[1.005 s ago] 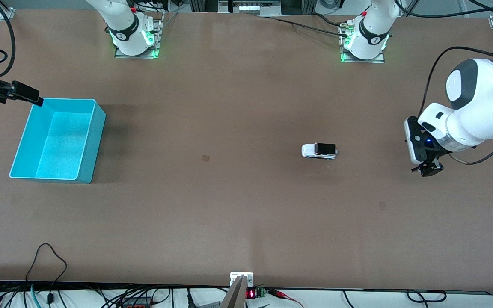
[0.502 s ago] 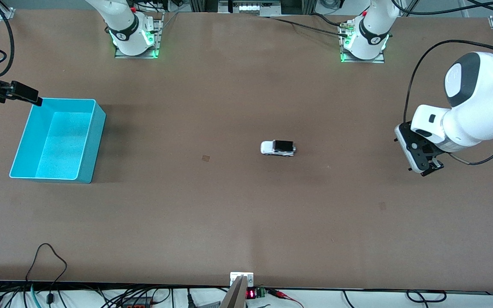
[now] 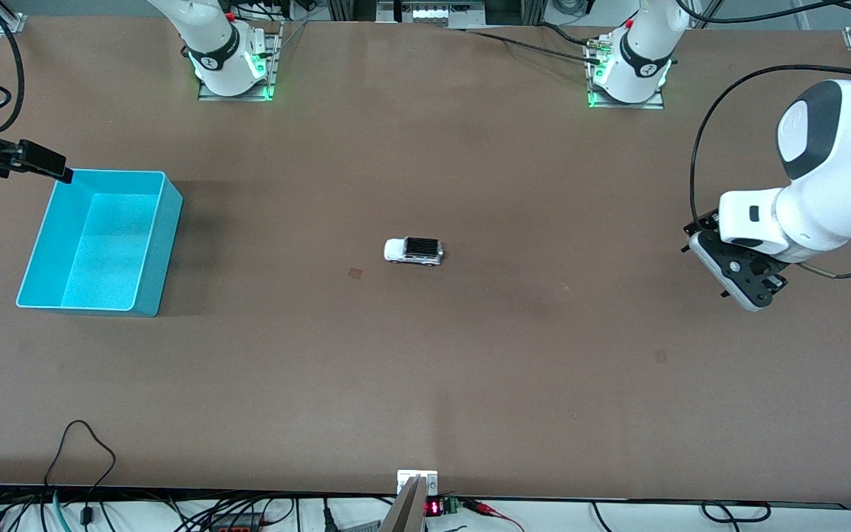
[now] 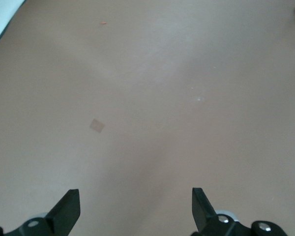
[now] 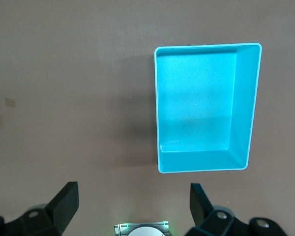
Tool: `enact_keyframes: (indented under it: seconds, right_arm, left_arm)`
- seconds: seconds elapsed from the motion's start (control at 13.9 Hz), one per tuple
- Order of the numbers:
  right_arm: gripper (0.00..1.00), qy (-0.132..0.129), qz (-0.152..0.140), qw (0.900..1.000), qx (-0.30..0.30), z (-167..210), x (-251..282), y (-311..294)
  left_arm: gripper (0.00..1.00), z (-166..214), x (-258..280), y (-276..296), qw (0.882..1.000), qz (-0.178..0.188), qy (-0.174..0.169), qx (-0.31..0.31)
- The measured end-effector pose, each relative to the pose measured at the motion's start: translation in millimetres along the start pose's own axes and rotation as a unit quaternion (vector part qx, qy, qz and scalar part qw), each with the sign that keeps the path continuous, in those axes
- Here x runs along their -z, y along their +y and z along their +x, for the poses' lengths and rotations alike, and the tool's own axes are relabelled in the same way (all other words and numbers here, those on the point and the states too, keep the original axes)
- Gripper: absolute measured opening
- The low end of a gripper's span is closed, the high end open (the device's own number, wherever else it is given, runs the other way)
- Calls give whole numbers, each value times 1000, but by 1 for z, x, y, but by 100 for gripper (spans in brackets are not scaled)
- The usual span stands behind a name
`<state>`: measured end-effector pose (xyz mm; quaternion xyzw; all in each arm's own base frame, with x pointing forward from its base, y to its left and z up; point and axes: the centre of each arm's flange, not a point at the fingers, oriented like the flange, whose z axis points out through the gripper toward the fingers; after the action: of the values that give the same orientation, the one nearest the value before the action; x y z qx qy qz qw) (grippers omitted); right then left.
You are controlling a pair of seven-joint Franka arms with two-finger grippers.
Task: Wind and store white jeep toy
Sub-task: 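Raise and withdraw the left gripper as the jeep rolls away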
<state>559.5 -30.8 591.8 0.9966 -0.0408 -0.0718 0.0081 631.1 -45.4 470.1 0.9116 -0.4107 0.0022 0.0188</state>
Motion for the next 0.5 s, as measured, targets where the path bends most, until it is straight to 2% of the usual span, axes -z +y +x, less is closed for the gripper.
enact_keyframes:
  seconds: [0.22, 0.5]
  right_arm:
    - [100, 0, 0, 1000, 0, 0, 0, 0]
    - [100, 0, 0, 1000, 0, 0, 0, 0]
  left_arm:
    - [100, -6, -2, -8, 995, 0, -2, 96]
    - [100, -11, 6, -16, 982, 0, -4, 186]
